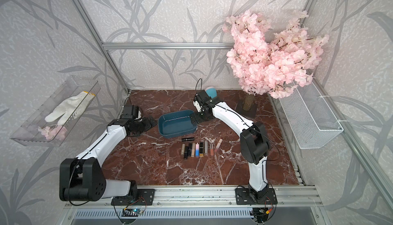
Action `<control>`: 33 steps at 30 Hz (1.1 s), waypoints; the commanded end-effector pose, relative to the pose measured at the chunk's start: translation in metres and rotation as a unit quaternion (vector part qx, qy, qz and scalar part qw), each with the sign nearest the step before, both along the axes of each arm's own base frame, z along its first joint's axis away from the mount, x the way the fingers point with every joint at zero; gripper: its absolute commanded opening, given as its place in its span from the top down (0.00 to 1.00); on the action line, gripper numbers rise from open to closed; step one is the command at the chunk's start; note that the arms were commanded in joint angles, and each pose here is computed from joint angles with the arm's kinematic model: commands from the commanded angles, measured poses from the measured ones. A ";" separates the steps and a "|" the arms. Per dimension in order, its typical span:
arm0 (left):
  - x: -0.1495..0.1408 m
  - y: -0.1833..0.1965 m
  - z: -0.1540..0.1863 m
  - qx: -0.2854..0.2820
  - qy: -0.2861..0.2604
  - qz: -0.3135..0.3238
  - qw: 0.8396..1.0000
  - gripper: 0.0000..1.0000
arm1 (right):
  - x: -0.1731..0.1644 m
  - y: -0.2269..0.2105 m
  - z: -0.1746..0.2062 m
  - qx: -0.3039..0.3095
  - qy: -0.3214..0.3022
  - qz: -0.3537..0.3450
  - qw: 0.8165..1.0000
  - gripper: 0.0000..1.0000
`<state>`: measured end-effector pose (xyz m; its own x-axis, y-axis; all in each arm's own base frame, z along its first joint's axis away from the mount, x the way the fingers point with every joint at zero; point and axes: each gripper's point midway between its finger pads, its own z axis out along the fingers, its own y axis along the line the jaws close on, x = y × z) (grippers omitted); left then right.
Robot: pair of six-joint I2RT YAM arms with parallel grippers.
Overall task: Put the lipstick into the storage box
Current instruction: Move the storage box to the center of the board.
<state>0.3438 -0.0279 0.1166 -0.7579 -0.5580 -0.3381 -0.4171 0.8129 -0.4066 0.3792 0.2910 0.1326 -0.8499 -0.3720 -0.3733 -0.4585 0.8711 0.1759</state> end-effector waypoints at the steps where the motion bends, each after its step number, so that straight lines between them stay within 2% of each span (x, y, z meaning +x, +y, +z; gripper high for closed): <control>1: 0.008 -0.009 0.002 -0.030 0.012 -0.007 0.999 0.00 | -0.006 -0.011 -0.020 -0.065 0.046 -0.007 0.997 0.01; 9: 0.023 -0.021 -0.015 -0.040 0.039 -0.024 0.998 0.00 | 0.017 0.004 -0.052 -0.101 0.064 -0.011 0.993 0.01; 16: 0.045 -0.042 -0.030 -0.028 0.063 -0.062 0.996 0.00 | 0.032 -0.001 -0.069 -0.147 0.073 -0.020 0.986 0.01; 26: 0.066 -0.077 -0.046 -0.024 0.080 -0.106 0.991 0.00 | 0.031 -0.041 -0.076 -0.155 0.095 -0.054 0.982 0.01; 33: 0.071 -0.098 -0.052 -0.030 0.086 -0.124 0.988 0.00 | 0.017 -0.080 -0.078 -0.158 0.103 -0.085 0.978 0.01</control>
